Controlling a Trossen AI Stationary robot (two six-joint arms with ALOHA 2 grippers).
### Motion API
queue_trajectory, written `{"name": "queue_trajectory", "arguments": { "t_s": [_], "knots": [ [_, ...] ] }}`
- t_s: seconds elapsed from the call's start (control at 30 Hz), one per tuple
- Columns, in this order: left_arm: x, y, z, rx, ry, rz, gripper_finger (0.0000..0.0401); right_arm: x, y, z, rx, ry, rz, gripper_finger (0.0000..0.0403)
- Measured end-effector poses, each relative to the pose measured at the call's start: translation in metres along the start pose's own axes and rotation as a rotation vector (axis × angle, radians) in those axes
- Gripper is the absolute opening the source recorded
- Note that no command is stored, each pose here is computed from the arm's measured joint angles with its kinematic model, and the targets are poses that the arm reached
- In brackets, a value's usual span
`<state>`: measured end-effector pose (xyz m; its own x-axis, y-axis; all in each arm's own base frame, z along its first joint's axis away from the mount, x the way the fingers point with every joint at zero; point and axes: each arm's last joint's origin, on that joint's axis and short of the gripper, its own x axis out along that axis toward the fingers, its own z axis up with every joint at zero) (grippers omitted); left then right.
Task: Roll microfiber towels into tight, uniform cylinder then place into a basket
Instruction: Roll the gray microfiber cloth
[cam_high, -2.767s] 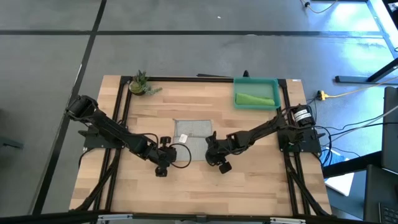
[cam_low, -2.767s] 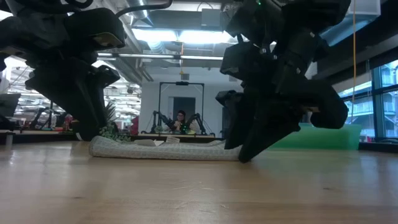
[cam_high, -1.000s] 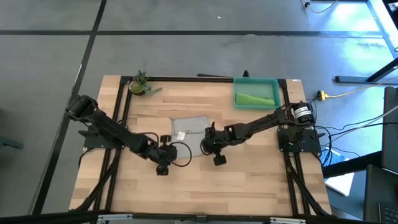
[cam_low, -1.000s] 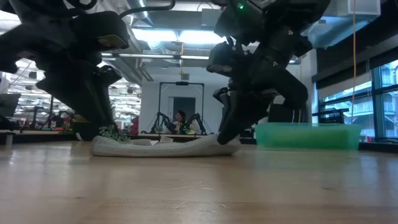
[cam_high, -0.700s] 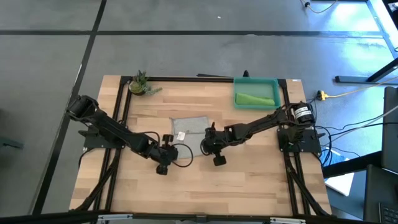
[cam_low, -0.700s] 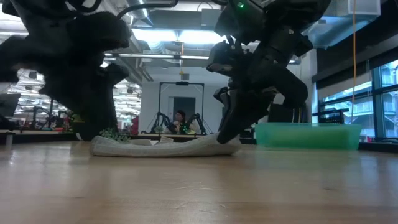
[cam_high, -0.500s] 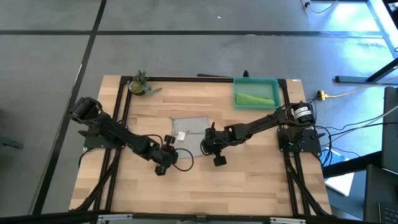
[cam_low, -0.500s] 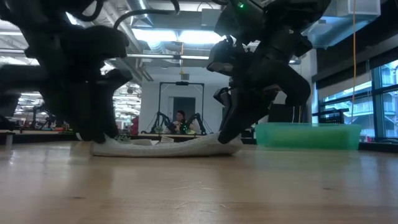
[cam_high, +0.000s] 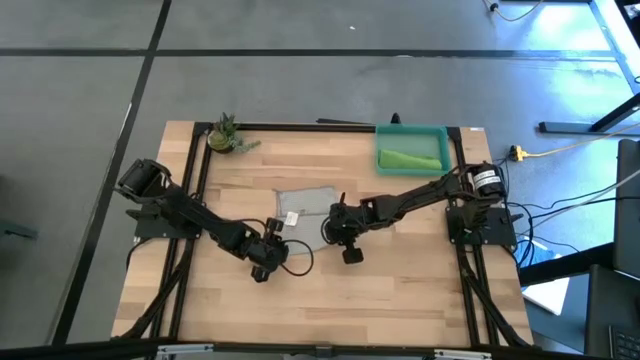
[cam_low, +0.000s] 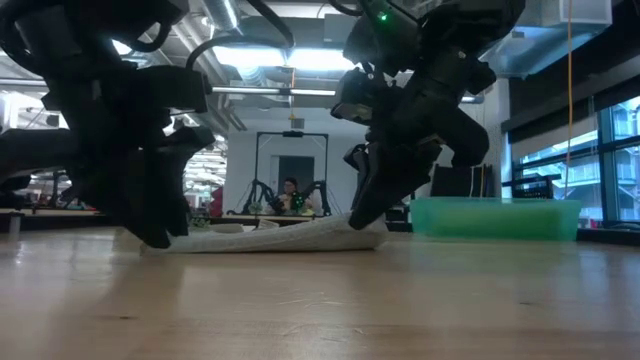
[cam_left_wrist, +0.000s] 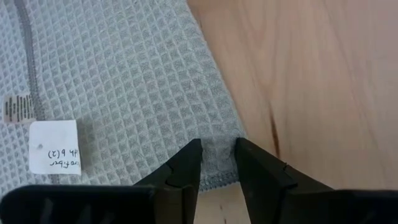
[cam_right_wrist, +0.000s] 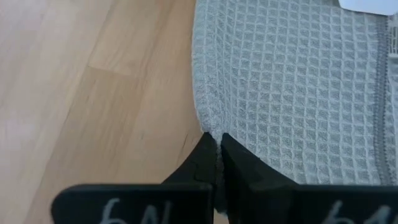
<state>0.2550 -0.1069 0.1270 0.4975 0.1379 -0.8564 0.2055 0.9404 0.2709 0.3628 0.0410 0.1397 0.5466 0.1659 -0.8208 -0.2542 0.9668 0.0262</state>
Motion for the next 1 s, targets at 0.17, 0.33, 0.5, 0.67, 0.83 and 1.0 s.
{"name": "queue_trajectory", "arguments": {
  "t_s": [0.17, 0.33, 0.5, 0.67, 0.83, 1.0],
  "knots": [
    [0.001, 0.001, 0.000, -0.016, 0.006, -0.005, 0.0086, -0.001, -0.001, 0.000, -0.003, -0.002, -0.002, 0.0008],
    [0.002, 0.006, -0.001, -0.039, 0.017, -0.017, 0.0016, -0.002, 0.000, 0.002, 0.001, -0.023, 0.044, 0.0008],
    [0.001, 0.010, -0.001, -0.050, 0.018, -0.013, 0.0004, -0.002, 0.000, 0.002, 0.026, -0.027, 0.094, 0.0010],
    [-0.008, 0.017, 0.001, -0.076, -0.009, -0.008, 0.0002, -0.003, -0.005, 0.001, 0.073, -0.022, 0.089, 0.0011],
    [-0.016, 0.029, 0.004, -0.121, -0.036, -0.033, 0.0002, -0.003, -0.008, 0.001, 0.081, -0.021, 0.084, 0.0010],
    [-0.023, 0.044, 0.006, -0.174, -0.067, -0.013, 0.0001, -0.001, -0.009, -0.001, 0.080, -0.013, 0.084, 0.0008]
  ]
}}
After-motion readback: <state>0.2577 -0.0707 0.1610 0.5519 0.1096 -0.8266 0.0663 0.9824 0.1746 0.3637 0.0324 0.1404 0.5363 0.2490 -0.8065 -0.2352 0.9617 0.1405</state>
